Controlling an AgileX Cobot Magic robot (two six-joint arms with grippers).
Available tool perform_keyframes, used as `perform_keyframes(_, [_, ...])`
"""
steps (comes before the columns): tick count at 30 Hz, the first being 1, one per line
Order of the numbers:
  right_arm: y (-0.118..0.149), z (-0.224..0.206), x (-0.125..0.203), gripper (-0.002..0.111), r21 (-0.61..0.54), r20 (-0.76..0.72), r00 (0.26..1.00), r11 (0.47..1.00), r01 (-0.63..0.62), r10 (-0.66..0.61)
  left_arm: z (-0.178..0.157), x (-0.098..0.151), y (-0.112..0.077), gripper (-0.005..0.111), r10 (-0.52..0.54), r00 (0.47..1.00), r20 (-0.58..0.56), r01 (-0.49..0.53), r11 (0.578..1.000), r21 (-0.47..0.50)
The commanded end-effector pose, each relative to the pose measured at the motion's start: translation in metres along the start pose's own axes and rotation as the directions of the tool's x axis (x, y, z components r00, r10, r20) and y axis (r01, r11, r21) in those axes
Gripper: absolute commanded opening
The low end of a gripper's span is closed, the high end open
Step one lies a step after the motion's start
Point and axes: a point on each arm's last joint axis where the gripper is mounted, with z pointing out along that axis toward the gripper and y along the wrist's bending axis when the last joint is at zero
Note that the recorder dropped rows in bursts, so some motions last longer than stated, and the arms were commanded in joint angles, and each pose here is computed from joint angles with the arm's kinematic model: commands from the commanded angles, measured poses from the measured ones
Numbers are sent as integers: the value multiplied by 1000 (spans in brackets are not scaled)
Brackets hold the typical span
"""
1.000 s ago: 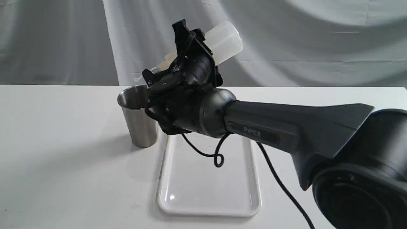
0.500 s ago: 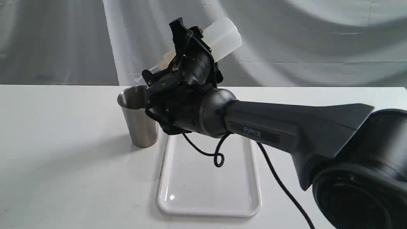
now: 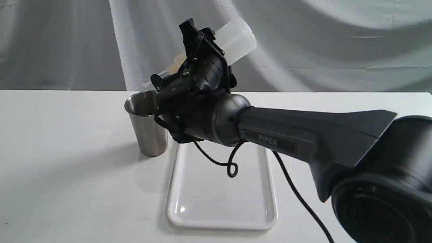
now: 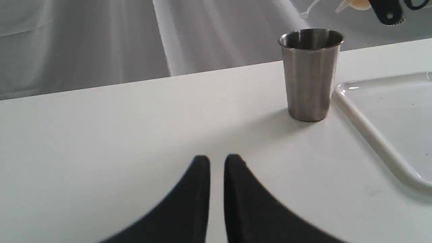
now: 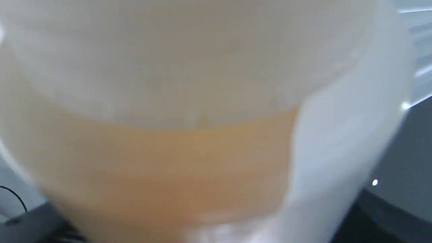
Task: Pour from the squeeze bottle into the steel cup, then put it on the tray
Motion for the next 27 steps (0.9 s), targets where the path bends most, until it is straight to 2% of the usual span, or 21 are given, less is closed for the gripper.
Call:
perform_keyframes(1, [-13,-2,7,36,47,-24,1000,999,4,-3,0,1,0,8,-1,1000,7,1,1000,2])
perform_keyframes(19, [-13,-2,6,36,47,-20,999,998,43,-42,0,1,0,8,-1,1000,7,1,1000,2])
perform_keyframes(22, [-13,-2,6,36,48,-18,1000,999,5,-4,0,1,0,8,-1,1000,7,1,1000,2])
perform_keyframes(27, [-19,-4,11,36,57,-13,989,988,-145,146,0,1,0,8,-1,1000,7,1,1000,2])
